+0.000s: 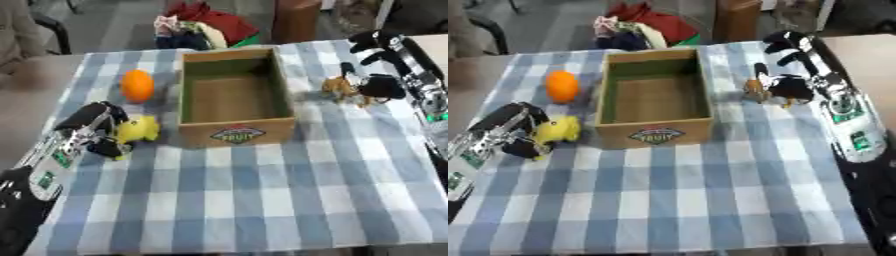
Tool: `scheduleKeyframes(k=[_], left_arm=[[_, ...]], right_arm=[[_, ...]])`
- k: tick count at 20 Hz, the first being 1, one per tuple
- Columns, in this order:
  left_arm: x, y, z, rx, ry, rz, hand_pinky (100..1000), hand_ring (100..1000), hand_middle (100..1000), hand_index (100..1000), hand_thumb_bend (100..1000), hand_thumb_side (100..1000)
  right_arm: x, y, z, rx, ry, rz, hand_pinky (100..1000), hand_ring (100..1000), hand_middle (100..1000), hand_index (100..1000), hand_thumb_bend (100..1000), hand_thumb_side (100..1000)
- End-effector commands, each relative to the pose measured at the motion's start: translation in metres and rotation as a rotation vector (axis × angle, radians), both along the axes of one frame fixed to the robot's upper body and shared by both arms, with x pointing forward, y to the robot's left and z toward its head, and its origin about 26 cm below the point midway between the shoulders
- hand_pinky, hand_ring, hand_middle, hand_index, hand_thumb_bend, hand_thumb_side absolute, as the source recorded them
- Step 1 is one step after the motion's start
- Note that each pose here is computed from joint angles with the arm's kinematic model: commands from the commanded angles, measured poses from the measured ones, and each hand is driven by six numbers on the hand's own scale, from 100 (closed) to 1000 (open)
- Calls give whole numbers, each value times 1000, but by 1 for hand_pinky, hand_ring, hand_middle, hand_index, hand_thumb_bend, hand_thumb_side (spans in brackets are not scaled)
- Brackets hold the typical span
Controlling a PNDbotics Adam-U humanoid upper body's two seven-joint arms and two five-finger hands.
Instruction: Pick up objects on the table and place them in the box.
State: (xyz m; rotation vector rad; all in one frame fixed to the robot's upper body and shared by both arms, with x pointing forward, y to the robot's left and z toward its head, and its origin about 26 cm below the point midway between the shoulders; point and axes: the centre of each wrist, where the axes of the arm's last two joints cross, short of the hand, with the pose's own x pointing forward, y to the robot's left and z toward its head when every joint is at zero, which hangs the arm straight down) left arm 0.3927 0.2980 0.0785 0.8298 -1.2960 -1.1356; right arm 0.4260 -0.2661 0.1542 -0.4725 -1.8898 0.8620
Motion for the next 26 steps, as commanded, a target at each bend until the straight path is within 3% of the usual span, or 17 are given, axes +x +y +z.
scheduleKeyframes(k=[1,4,7,12,19,21,22,24,26], left_arm=[[6,3,24,-23,-163,68,606,340,309,424,238,100],[10,-6,44,-100,-288,99,615,347,313,423,236,100],[18,-25,66,-144,-337,33,624,373,330,439,235,100],[35,-70,85,-148,-297,-154,640,402,358,467,222,100],[59,-106,81,-80,-186,-356,660,465,416,523,214,100],[62,-110,76,-29,-136,-401,690,541,491,596,276,100],[63,-110,73,0,-103,-420,754,681,670,750,412,100],[65,-109,72,50,-63,-439,798,765,789,819,512,144],[65,-106,74,62,-60,-433,814,794,829,850,561,204]], right_arm=[[1,-1,12,-6,-29,5,659,792,633,792,199,100],[1,-1,11,-8,-26,7,658,792,633,792,199,100],[1,1,9,-12,-20,16,659,792,633,793,196,100],[2,8,6,-19,-9,43,660,792,634,793,196,100],[3,17,2,-39,9,85,662,793,635,794,198,100],[3,18,2,-39,10,90,661,793,633,793,198,100],[4,19,2,-38,9,91,663,793,634,792,199,100],[4,19,2,-41,9,95,663,793,634,794,196,100],[4,19,2,-39,9,93,662,793,633,794,196,100]])
